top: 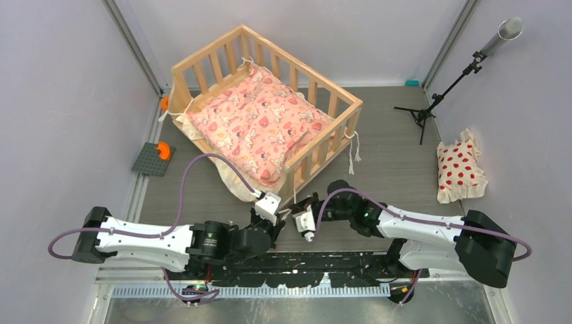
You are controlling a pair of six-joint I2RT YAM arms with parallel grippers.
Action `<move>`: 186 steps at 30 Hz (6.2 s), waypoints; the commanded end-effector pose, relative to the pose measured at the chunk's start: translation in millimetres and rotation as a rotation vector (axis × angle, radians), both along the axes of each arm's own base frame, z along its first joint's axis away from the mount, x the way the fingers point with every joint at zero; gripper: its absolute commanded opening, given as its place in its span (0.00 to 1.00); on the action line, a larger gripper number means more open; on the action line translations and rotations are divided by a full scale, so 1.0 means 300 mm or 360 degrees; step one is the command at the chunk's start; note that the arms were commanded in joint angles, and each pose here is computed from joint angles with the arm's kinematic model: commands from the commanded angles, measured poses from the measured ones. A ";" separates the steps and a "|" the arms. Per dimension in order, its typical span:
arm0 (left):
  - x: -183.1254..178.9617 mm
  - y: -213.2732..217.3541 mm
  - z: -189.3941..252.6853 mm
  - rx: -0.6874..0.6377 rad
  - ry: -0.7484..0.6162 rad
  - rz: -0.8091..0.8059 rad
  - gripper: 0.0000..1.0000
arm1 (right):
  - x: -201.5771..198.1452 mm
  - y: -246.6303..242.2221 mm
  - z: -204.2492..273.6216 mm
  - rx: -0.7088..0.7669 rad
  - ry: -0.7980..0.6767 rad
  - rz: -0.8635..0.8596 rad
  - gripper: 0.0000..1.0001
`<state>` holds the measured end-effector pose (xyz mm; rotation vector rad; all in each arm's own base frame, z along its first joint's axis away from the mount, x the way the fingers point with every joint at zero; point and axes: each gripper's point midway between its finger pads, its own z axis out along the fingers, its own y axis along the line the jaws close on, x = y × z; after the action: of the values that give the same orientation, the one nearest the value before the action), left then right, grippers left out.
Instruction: Set up the pet bed
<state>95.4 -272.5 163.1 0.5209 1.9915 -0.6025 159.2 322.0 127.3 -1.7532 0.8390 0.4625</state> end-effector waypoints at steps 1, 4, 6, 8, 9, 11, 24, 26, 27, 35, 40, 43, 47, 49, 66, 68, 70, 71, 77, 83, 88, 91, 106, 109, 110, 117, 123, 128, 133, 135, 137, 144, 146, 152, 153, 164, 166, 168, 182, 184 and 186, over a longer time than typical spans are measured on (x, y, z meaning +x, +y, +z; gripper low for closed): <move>0.052 0.000 0.103 -0.0054 -0.0127 0.0092 0.00 | -0.039 -0.015 0.009 0.0029 0.0029 0.0056 0.06; 0.069 -0.008 0.121 -0.0041 -0.0171 0.0102 0.00 | -0.054 -0.024 0.009 0.0023 0.0051 0.0075 0.05; 0.080 -0.013 0.128 -0.0025 -0.0204 0.0098 0.00 | -0.063 -0.028 0.008 0.0017 0.0060 0.0085 0.05; 0.090 -0.022 0.133 0.0000 -0.0238 0.0089 0.00 | -0.070 -0.031 0.007 0.0013 0.0070 0.0095 0.04; 0.095 -0.026 0.135 0.0012 -0.0261 0.0081 0.00 | -0.073 -0.032 0.010 0.0015 0.0073 0.0099 0.03; 0.104 -0.036 0.142 0.0026 -0.0305 0.0069 0.00 | -0.079 -0.032 0.012 0.0020 0.0083 0.0110 0.03; 0.157 -0.064 0.140 0.0077 -0.0583 0.0068 0.00 | -0.113 -0.041 0.019 0.0029 0.0145 0.0151 0.01; 0.161 -0.061 0.130 0.0082 -0.0601 0.0078 0.00 | -0.115 -0.042 0.023 0.0036 0.0151 0.0152 0.01; 0.164 -0.060 0.122 0.0085 -0.0609 0.0083 0.00 | -0.117 -0.041 0.026 0.0039 0.0155 0.0155 0.01; 0.189 -0.044 0.095 0.0116 -0.0736 0.0131 0.00 | -0.133 -0.037 0.039 0.0061 0.0188 0.0184 0.01; 0.199 -0.046 0.099 0.0093 -0.0801 0.0147 0.00 | -0.140 -0.037 0.040 0.0066 0.0209 0.0192 0.01; 0.203 -0.051 0.090 0.0120 -0.0826 0.0140 0.00 | -0.143 -0.040 0.036 0.0062 0.0219 0.0193 0.01; 0.207 -0.057 0.060 0.0141 -0.0823 0.0156 0.00 | -0.148 -0.041 0.041 0.0071 0.0224 0.0197 0.01; 0.209 -0.058 0.041 0.0160 -0.0814 0.0162 0.00 | -0.149 -0.043 0.044 0.0075 0.0226 0.0197 0.01; 0.209 -0.036 -0.024 0.0200 -0.0478 0.0200 0.21 | -0.150 -0.050 0.046 0.0073 0.0226 0.0185 0.01; 0.205 -0.038 -0.018 0.0202 -0.0461 0.0190 0.25 | -0.149 -0.049 0.048 0.0075 0.0224 0.0185 0.01; 0.202 -0.037 -0.014 0.0208 -0.0447 0.0185 0.29 | -0.147 -0.049 0.048 0.0075 0.0223 0.0181 0.01; 0.199 -0.037 -0.012 0.0209 -0.0441 0.0180 0.30 | -0.147 -0.049 0.049 0.0076 0.0223 0.0182 0.01; 0.187 -0.016 -0.004 0.0217 -0.0410 0.0152 0.35 | -0.146 -0.049 0.042 0.0068 0.0227 0.0177 0.01; 0.176 0.010 -0.006 0.0242 -0.0393 0.0118 0.35 | -0.144 -0.047 0.044 0.0069 0.0228 0.0176 0.01; 0.165 0.028 -0.008 0.0252 -0.0375 0.0088 0.35 | -0.142 -0.043 0.046 0.0065 0.0230 0.0178 0.01; 0.158 0.034 -0.001 0.0236 -0.0366 0.0066 0.35 | -0.142 -0.041 0.045 0.0064 0.0232 0.0181 0.01; 0.112 0.029 0.098 0.0020 -0.0348 -0.0086 0.23 | -0.141 -0.039 0.038 0.0053 0.0244 0.0177 0.01; 0.102 0.002 0.127 -0.0055 -0.0365 -0.0135 0.19 | -0.142 -0.039 0.036 0.0051 0.0246 0.0178 0.01; 0.100 -0.008 0.135 -0.0068 -0.0370 -0.0146 0.19 | -0.142 -0.040 0.036 0.0051 0.0247 0.0179 0.01; 0.108 -0.085 0.135 -0.0006 -0.0418 -0.0186 0.15 | -0.142 -0.041 0.032 0.0048 0.0255 0.0175 0.01; 0.127 -0.117 0.168 -0.0041 -0.0465 -0.0147 0.14 | -0.145 -0.043 0.028 0.0042 0.0264 0.0175 0.01; 0.119 -0.120 0.205 -0.0094 -0.0478 -0.0176 0.08 | -0.146 -0.044 0.025 0.0037 0.0267 0.0176 0.01; 0.116 -0.107 0.206 -0.0075 -0.0476 -0.0187 0.00 | -0.147 -0.042 0.023 0.0035 0.0269 0.0181 0.01; 0.117 -0.097 0.193 -0.0058 -0.0464 -0.0174 0.00 | -0.147 -0.042 0.021 0.0033 0.0273 0.0182 0.01; 0.117 -0.092 0.186 -0.0078 -0.0455 -0.0165 0.00 | -0.148 -0.042 0.020 0.0031 0.0274 0.0184 0.01; 0.125 -0.096 0.178 -0.0096 -0.0473 -0.0143 0.00 | -0.147 -0.037 0.025 0.0035 0.0276 0.0189 0.01; 0.128 -0.102 0.171 -0.0086 -0.0479 -0.0140 0.00 | -0.148 -0.035 0.028 0.0038 0.0279 0.0192 0.01; 0.147 -0.112 0.134 -0.0058 -0.0465 -0.0117 0.00 | -0.149 -0.034 0.034 0.0046 0.0285 0.0193 0.01; 0.152 -0.109 0.122 -0.0050 -0.0457 -0.0105 0.00 | -0.150 -0.034 0.034 0.0046 0.0285 0.0194 0.01; 0.174 -0.060 0.019 0.0016 -0.0386 -0.0021 0.00 | -0.147 -0.032 0.043 0.0058 0.0286 0.0187 0.01; 0.174 -0.058 0.011 0.0019 -0.0378 -0.0020 0.00 | -0.148 -0.031 0.044 0.0063 0.0287 0.0185 0.01; 0.175 -0.056 0.012 0.0024 -0.0377 -0.0016 0.02 | -0.143 -0.031 0.046 0.0071 0.0291 0.0169 0.01; 0.153 0.016 0.236 -0.0153 -0.0428 -0.0058 0.28 | -0.102 -0.006 0.057 0.0117 0.0378 0.0047 0.01; 0.136 0.026 0.228 -0.0169 -0.0393 -0.0089 0.26 | -0.096 0.004 0.068 0.0148 0.0414 0.0024 0.01; 0.114 0.030 0.205 -0.0182 -0.0347 -0.0137 0.24 | -0.089 0.015 0.079 0.0186 0.0463 -0.0009 0.01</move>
<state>138.5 -266.7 226.1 0.5474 1.7000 -0.6320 137.8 312.3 129.7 -1.6808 0.9866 0.6567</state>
